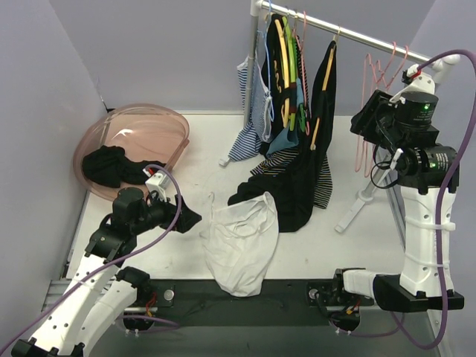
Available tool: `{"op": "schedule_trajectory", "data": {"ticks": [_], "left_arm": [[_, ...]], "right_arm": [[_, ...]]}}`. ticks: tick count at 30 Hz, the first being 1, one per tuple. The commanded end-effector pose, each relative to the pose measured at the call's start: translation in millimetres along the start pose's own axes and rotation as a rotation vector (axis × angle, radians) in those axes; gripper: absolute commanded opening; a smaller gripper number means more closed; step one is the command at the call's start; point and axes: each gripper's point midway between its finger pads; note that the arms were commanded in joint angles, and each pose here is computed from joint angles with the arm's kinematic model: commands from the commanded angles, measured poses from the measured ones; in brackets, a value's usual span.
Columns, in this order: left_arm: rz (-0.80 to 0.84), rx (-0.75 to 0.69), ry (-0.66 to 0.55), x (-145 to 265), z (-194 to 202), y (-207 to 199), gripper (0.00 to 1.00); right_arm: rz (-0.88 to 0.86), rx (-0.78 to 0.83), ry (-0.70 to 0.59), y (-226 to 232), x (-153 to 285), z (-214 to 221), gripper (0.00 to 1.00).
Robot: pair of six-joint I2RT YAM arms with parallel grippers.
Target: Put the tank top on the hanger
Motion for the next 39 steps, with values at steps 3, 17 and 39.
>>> {"op": "schedule_trajectory", "data": {"ticks": [3, 17, 39], "left_arm": [[0.017, -0.020, -0.026, 3, -8, -4, 0.90], [0.020, -0.016, -0.024, 6, -12, -6, 0.90], [0.016, -0.008, -0.055, 20, -32, -15, 0.90]], "right_arm": [[0.059, 0.041, -0.024, -9, -12, -8, 0.46], [0.136, 0.108, 0.007, -24, -39, 0, 0.44], [-0.028, 0.188, -0.098, 17, -4, -23, 0.00]]}}
Point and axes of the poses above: each gripper's point midway between its finger pads, its own x axis back along the fingers, its own y axis along the line the jaws close on, z = x × y, and after that the axes turned 12 degrees about -x, right-handed
